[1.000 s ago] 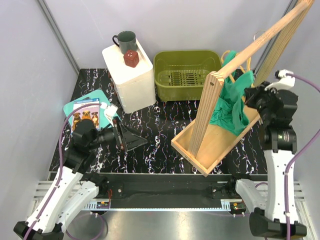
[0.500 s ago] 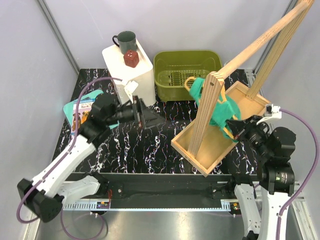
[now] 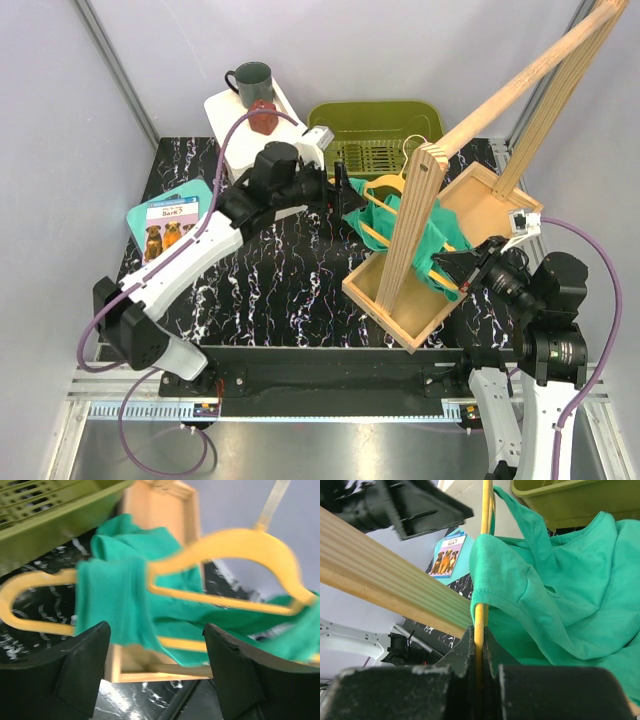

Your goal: Remove the tank top from the hanger

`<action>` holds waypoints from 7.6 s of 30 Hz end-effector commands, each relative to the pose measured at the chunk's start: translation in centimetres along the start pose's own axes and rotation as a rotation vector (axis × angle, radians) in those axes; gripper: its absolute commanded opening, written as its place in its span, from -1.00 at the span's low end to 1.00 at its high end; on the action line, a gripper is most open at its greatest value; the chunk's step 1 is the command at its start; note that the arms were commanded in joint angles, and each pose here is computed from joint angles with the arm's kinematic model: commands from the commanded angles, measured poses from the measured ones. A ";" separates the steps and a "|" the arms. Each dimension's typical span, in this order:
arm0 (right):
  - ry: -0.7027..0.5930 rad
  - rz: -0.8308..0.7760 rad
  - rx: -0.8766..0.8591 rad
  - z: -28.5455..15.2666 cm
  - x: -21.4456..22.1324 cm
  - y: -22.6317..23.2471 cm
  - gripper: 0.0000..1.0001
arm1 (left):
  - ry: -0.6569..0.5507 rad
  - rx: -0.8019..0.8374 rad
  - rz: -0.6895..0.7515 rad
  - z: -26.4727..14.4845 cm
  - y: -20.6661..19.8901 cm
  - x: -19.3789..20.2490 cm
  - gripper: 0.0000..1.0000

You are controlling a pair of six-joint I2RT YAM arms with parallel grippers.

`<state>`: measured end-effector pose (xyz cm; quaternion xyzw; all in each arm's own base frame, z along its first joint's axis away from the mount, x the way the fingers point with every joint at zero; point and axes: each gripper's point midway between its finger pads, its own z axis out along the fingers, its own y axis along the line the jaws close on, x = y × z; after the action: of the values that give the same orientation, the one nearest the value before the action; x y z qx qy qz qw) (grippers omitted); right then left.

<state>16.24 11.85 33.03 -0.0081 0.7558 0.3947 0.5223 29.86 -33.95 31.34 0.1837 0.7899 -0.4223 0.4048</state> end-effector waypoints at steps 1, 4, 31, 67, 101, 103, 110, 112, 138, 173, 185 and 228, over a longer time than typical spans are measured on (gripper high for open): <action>-0.048 -0.087 -0.112 -1.1 -1.6 3.3 -1.00 | -0.035 -0.132 0.070 1.0 2.1 -2.2 0.50; -0.055 -0.095 -0.125 -1.4 -1.6 3.8 -1.00 | -0.009 -0.178 0.059 1.9 3.3 -1.1 0.50; -0.140 -0.176 -0.097 -4.5 -1.0 5.6 -1.00 | -0.077 -0.416 -0.100 -2.3 13.3 -6.6 -0.95; -0.030 -0.179 -0.248 -0.9 -1.8 5.1 -1.00 | -0.169 0.106 0.323 -8.9 -5.1 -6.5 0.58; 0.041 -0.253 -0.395 -2.4 0.4 7.3 -1.00 | -0.117 0.074 0.653 -0.6 -4.3 -7.4 -0.59; 0.031 -0.245 -0.377 -2.3 0.2 7.0 -0.96 | -0.128 0.049 0.654 -1.0 -4.1 -7.7 -0.90; -0.050 -0.213 -0.229 -1.7 -1.0 5.0 0.00 | -0.148 -0.005 0.699 -3.1 -3.5 -7.7 -1.00; -0.111 -0.171 -0.050 -1.5 -2.0 2.3 0.55 | -0.139 -0.046 0.698 -3.3 -2.7 -7.4 -1.00; -0.263 -0.222 -0.111 0.4 -1.5 -0.1 0.55 | -0.067 0.095 0.484 -2.6 -6.1 -5.1 -1.00; -0.406 -0.096 0.732 -5.2 -9.9 -9.8 -1.00 | 0.013 -0.463 0.308 -7.8 4.4 -0.3 -1.00; -0.378 -0.132 0.958 -8.0 -10.0 -12.3 -1.00 | 0.072 -0.364 0.297 -8.0 3.1 1.6 -1.00; -0.110 -0.052 0.608 1.1 -8.2 -11.2 0.35 | 0.099 -0.419 0.290 -9.3 3.3 1.2 -1.00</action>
<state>26.66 -2.46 31.59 0.1929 0.8192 0.0346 0.5390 23.28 -20.85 27.25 0.2754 0.8658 -0.1329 0.3959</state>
